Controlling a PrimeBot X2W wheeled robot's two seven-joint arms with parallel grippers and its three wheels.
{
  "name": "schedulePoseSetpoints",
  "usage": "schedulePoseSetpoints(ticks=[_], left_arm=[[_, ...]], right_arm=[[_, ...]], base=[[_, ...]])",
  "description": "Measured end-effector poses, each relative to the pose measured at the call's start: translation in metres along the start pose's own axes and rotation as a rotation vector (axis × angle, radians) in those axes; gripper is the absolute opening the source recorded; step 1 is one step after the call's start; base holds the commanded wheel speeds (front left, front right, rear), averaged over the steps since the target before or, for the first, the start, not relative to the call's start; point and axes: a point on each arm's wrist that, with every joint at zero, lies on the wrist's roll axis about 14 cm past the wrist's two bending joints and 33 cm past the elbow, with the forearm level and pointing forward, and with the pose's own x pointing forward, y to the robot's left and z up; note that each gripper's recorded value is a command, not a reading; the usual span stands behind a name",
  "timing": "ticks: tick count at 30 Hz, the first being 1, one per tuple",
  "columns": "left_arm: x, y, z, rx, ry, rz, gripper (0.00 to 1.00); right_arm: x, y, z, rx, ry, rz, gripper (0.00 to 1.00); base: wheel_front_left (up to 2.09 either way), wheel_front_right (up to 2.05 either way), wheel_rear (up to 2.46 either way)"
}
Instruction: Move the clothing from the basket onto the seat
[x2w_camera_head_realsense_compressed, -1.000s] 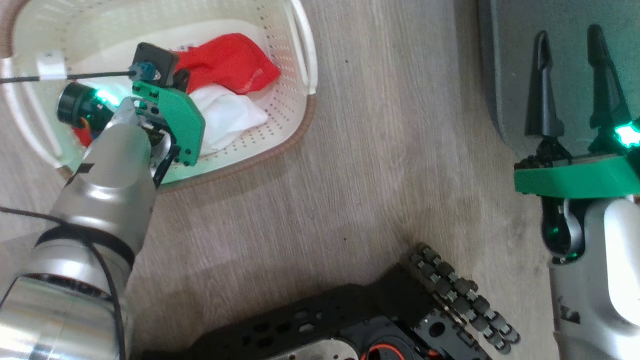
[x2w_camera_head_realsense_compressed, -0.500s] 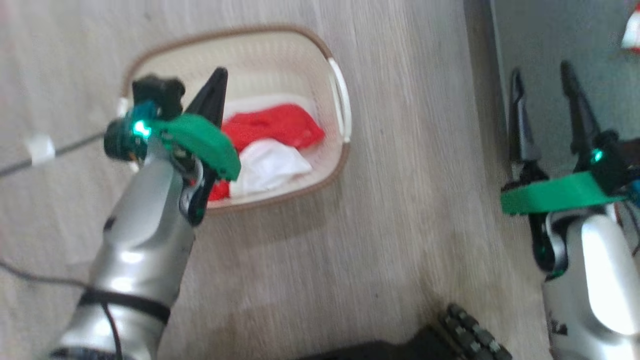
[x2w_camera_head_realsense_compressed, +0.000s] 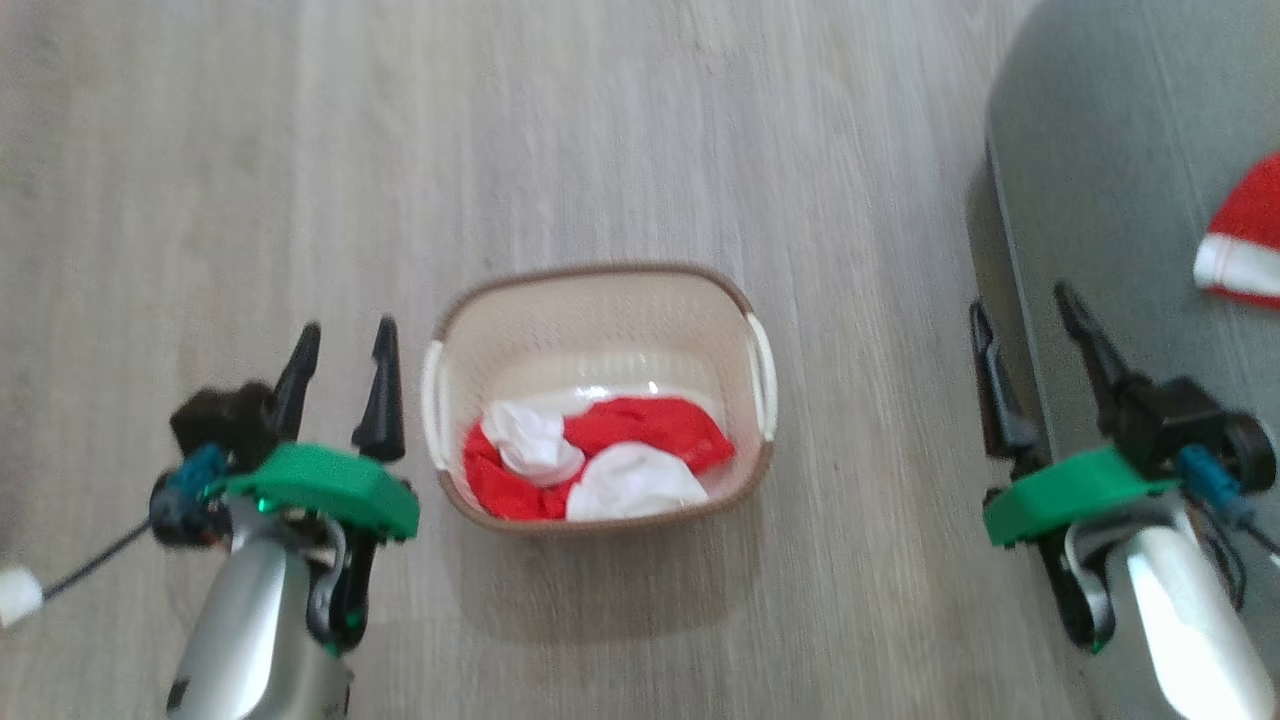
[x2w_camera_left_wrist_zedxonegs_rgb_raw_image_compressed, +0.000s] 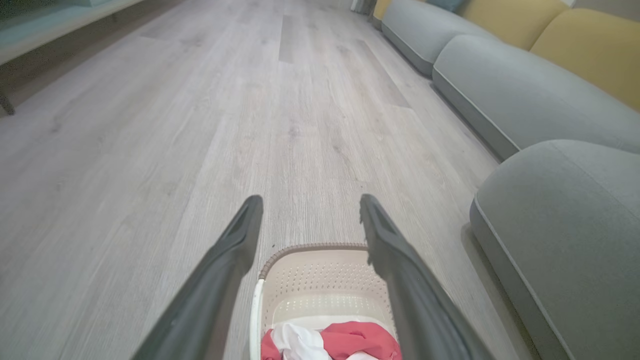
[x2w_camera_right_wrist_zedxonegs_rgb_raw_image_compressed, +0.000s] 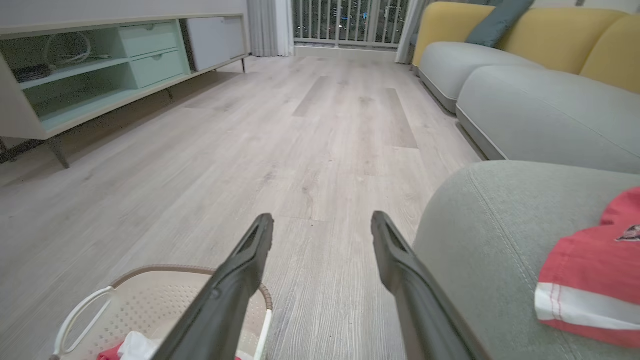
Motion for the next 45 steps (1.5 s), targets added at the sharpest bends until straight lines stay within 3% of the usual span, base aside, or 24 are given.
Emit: schedulePoseSetpoints(ticks=[7,14,19,35,45], left_arm=[[-0.051,0.027,0.038,0.040,-0.104,0.086,1.00],[-0.102,0.044,0.035,0.049,-0.109,0.155,1.00],[-0.112,0.048,0.037,0.046,-0.120,0.175,1.00],[-0.094,0.040,0.025,0.053,-0.081,0.147,1.00],[-0.018,0.026,0.018,0.084,-0.064,0.065,1.00]], right_arm=[[-0.014,0.021,0.014,-0.014,-0.021,0.069,1.00],[-0.033,0.037,0.019,-0.011,-0.029,0.108,1.00],[-0.036,0.044,0.018,-0.007,-0.026,0.127,1.00],[-0.028,0.034,0.009,0.005,-0.005,0.093,1.00],[0.039,0.020,0.015,0.001,-0.063,0.068,1.00]], base=[[0.00,0.00,0.00],[0.00,0.00,0.00],[0.00,0.00,0.00],[0.00,0.00,0.00],[0.00,0.00,0.00]])
